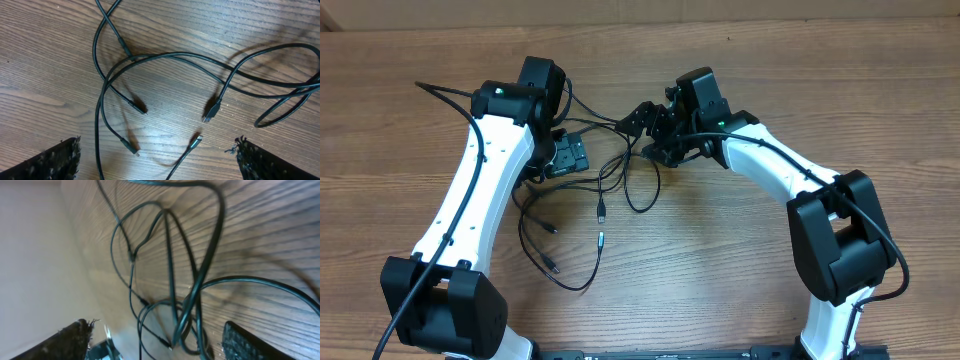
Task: Untangle cables
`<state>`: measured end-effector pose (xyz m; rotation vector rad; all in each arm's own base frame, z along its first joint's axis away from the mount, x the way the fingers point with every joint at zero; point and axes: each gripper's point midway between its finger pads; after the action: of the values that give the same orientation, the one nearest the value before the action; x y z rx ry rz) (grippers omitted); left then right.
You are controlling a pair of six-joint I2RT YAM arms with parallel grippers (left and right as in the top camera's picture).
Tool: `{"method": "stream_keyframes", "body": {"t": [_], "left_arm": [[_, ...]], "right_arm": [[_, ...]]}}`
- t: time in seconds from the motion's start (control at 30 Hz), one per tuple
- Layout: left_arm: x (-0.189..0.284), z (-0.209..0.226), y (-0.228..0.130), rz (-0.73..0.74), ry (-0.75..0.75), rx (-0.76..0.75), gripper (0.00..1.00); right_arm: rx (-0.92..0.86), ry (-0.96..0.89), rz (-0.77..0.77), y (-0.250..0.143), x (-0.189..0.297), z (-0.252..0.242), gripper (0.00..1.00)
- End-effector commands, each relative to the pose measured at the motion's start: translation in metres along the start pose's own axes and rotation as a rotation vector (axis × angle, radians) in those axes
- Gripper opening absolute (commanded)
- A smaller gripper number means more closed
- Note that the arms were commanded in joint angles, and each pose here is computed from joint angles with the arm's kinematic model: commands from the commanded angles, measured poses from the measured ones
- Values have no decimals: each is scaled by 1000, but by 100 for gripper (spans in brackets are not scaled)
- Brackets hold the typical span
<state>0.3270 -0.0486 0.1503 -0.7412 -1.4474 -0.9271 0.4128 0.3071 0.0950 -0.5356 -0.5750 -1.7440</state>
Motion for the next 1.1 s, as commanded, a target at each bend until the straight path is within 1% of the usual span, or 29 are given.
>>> {"method": "stream_keyframes", "body": {"t": [0.0,0.03,0.1,0.13,0.17,0.2,0.37,0.53,0.6,0.63,0.73,0.87,1.07], "left_arm": [[5,-1,-1,-9,-18,14,100],[5,-1,-1,-9,-19,14,100],[5,-1,-1,-9,-18,13,100],[5,-1,-1,-9,-18,13,100],[5,-1,-1,-9,-18,13,100],[5,-1,-1,-8,-18,14,100],[5,-2,-2,-2,-24,14,100],[5,-1,-3,-1,-21,5,100],[5,-1,-3,-1,-21,6,100],[5,-1,-3,-2,-22,6,99],[5,-1,-3,-2,-22,6,100],[5,-1,-3,-1,-22,5,99],[5,-1,-3,-1,-22,5,100]], "right_arm": [[-8,-49,-94,11,-6,6,77],[4,-51,-109,12,-8,9,76],[12,-50,-131,12,-11,14,68],[8,-55,-144,13,-12,15,61],[4,-67,-164,16,-12,13,51],[-19,-79,-176,17,-12,11,47],[-63,-117,-224,24,-9,3,42],[-99,-141,-238,25,-8,-3,26],[-101,-145,-235,24,-8,-4,18],[-102,-147,-233,24,-9,-5,13],[-105,-152,-230,23,-9,-6,4],[-105,-157,-226,22,-9,-7,4],[-25,-154,-211,22,-3,-4,4]]}}
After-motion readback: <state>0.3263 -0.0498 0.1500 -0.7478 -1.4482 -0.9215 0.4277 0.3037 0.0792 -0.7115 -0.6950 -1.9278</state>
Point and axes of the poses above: each gripper's point midway between its finger pads, its own x axis back along the fingers, its own z axis along the line the jaws close on, y = z × x, and after that the axes turned 10 degrees about x, right-handed
